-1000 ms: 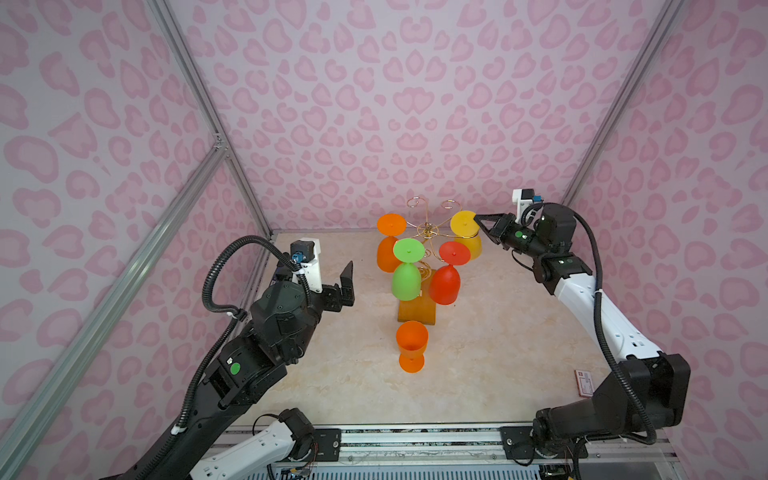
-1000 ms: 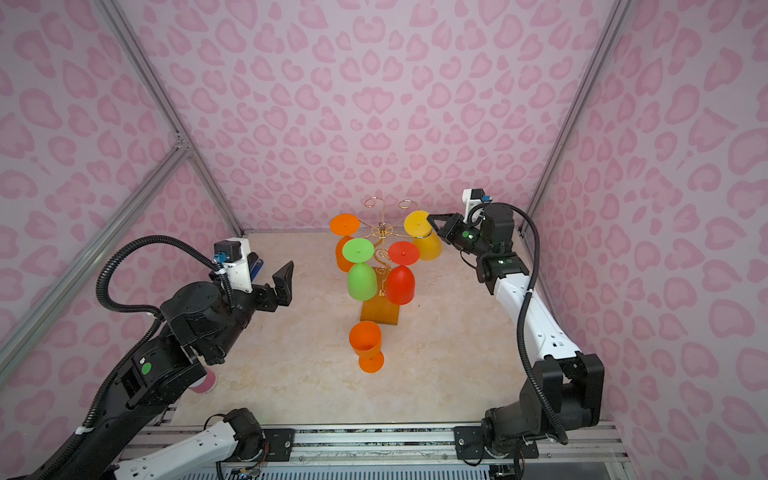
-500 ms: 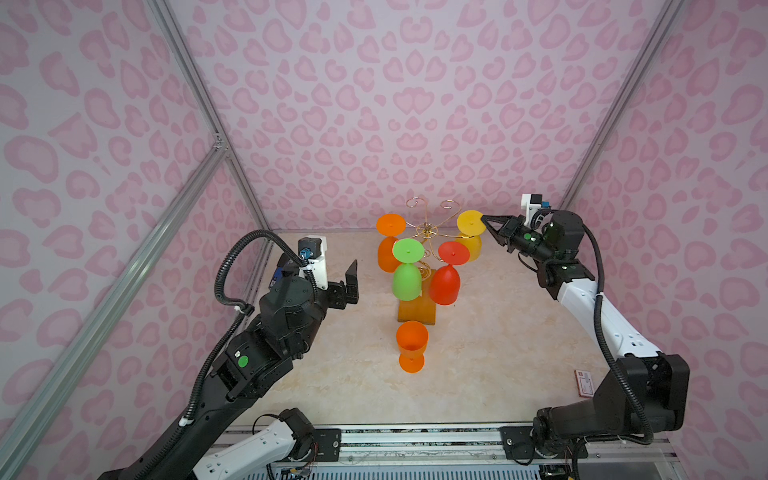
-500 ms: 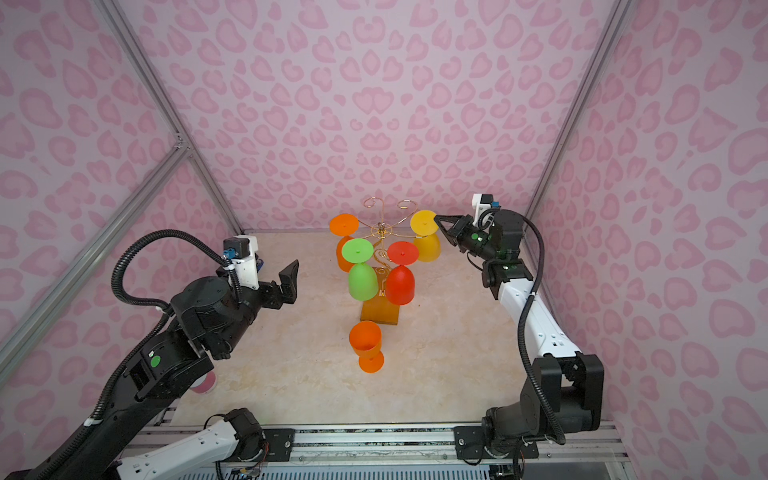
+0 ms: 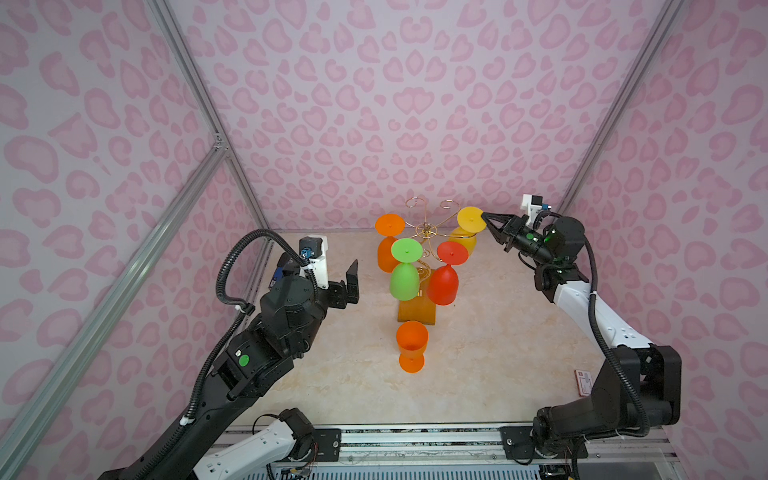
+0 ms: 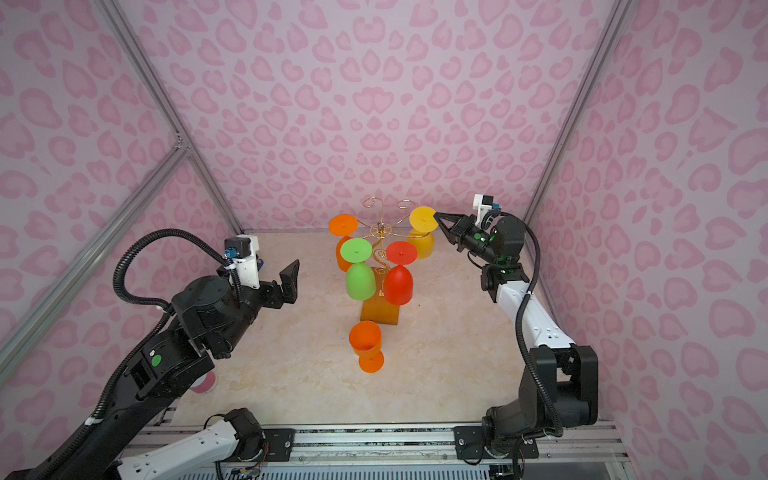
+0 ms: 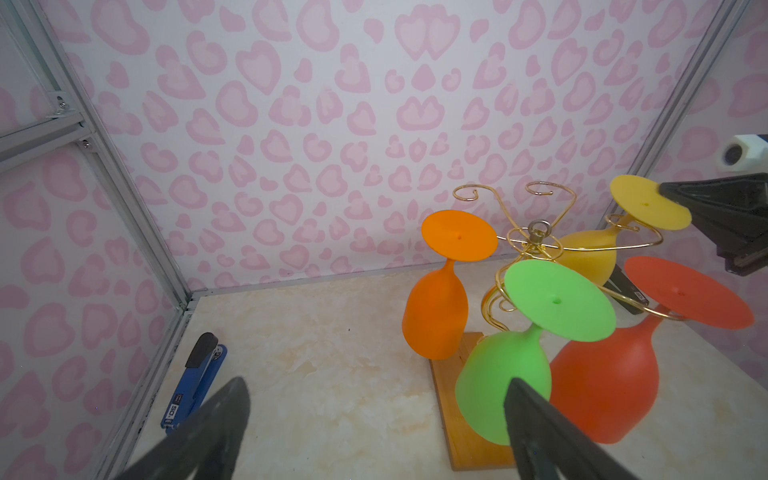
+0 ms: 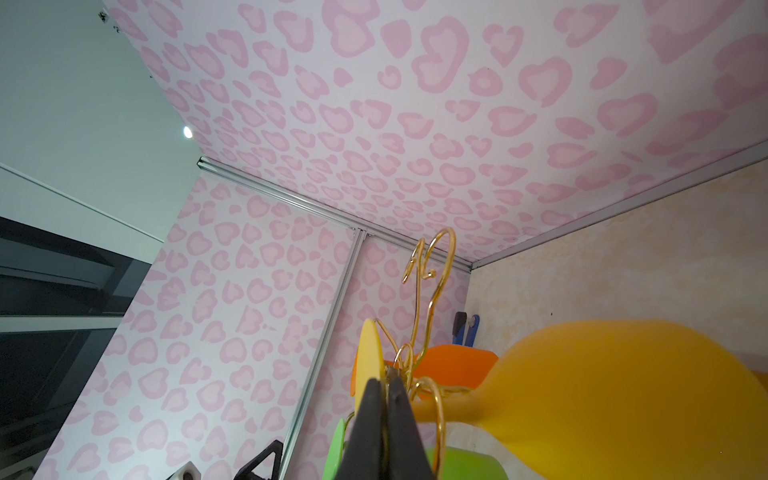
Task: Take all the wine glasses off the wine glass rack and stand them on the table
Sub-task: 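Close the right gripper on the yellow glass base and pull it off its hook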
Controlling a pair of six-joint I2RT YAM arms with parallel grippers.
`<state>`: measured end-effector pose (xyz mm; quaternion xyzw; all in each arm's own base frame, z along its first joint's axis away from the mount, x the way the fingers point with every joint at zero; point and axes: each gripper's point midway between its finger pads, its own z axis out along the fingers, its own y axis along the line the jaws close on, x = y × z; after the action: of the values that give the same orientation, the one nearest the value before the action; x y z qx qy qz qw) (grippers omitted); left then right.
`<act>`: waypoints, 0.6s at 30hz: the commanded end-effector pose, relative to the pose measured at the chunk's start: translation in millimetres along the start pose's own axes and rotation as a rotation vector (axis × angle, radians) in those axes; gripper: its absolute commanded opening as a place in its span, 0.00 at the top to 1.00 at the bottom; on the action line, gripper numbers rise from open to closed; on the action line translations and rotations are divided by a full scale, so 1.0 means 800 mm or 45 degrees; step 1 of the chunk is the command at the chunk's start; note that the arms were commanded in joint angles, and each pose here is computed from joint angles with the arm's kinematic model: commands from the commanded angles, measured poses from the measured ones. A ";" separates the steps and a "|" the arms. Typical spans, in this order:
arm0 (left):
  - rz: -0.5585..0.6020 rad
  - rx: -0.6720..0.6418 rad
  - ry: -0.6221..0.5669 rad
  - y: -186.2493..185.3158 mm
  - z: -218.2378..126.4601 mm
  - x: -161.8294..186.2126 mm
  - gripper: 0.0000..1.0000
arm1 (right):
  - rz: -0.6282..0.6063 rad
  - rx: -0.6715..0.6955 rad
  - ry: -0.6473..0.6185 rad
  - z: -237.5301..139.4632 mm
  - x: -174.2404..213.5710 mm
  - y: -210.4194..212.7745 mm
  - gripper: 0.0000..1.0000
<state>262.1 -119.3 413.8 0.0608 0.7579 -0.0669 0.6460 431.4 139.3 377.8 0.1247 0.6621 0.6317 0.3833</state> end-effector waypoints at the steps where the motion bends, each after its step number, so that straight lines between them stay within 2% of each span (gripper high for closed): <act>1: -0.007 0.008 -0.031 -0.001 -0.002 -0.010 0.03 | -0.040 -0.030 0.027 -0.003 0.007 0.011 1.00; 18: 0.000 0.018 -0.027 -0.003 -0.001 -0.008 0.03 | -0.079 0.057 0.074 -0.013 0.036 0.008 1.00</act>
<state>261.9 -121.2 413.4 0.0657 0.7581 -0.0696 0.6451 406.5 147.3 371.9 0.1089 0.6886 0.6084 0.3791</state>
